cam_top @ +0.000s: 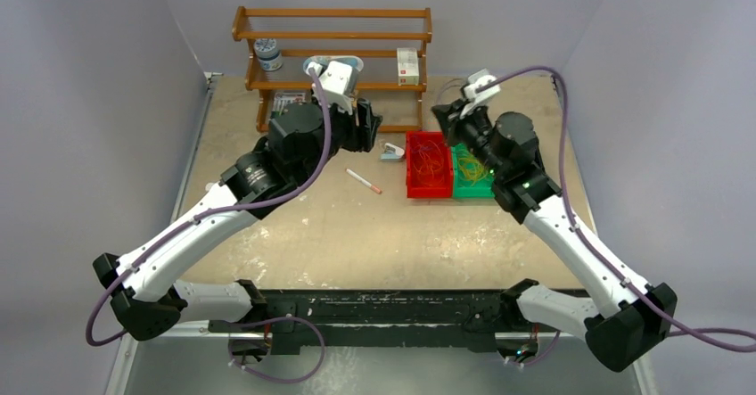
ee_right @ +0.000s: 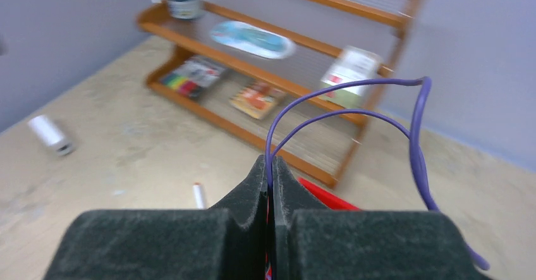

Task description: Untangle the cables

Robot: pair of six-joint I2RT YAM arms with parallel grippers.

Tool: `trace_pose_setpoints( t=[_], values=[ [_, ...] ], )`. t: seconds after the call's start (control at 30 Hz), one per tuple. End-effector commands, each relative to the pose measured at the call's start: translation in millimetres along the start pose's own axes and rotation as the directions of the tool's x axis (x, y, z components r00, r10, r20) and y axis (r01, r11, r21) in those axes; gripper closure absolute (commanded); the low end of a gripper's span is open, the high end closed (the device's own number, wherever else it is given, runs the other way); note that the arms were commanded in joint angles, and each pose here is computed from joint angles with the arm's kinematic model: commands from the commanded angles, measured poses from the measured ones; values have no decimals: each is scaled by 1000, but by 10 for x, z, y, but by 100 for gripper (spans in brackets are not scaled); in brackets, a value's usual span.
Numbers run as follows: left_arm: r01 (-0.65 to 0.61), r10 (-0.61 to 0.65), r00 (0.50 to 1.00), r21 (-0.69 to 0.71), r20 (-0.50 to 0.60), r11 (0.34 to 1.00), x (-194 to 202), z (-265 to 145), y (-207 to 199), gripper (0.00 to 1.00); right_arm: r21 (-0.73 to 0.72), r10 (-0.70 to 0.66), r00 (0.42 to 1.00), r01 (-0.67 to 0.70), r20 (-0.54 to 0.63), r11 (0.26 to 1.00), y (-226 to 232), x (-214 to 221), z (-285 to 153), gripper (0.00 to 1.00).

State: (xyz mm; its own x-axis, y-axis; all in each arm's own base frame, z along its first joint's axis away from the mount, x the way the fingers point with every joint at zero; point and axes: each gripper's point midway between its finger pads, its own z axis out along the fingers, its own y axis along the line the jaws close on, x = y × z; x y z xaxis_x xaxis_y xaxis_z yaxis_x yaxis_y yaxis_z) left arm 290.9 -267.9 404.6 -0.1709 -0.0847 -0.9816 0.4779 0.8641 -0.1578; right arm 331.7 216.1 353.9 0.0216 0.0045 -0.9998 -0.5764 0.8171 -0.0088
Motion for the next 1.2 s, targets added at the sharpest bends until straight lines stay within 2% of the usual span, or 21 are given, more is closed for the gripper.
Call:
trace_pose_setpoints(
  t=[0.0,0.1,0.2,0.27,0.37,0.47,0.7,0.97,1.17],
  values=[
    [13,-11,999,-44,41,999,-54,7,82,43,290,82,996,-88,33,953,-791,-217,-176,100],
    [5,-4,1000,-108,9,994,117,89,209,40,421,85,996,-85,20,903,-1152,-198,-313,100],
    [47,-58,996,-159,-61,986,386,273,457,38,542,86,996,-65,-12,838,-1484,-140,-452,100],
    [97,-117,988,-180,-104,979,584,399,685,38,627,95,995,-52,-34,777,-1722,-46,-566,100],
    [94,-129,980,-215,-154,972,831,474,815,38,758,103,993,-29,-50,652,-2058,82,-787,100],
    [83,-124,975,-214,-187,973,941,489,816,37,806,108,993,-21,-54,591,-2274,183,-904,100],
    [64,-110,971,-214,-211,975,1041,475,836,37,806,208,973,-45,-97,590,-2615,617,-822,100],
    [44,-95,969,-222,-227,974,1104,463,866,37,800,301,944,-77,-133,595,-2789,1069,-699,100],
    [31,-86,967,-225,-239,974,1140,464,882,37,819,399,910,-139,-116,556,-2907,1500,-702,100]
  ],
)
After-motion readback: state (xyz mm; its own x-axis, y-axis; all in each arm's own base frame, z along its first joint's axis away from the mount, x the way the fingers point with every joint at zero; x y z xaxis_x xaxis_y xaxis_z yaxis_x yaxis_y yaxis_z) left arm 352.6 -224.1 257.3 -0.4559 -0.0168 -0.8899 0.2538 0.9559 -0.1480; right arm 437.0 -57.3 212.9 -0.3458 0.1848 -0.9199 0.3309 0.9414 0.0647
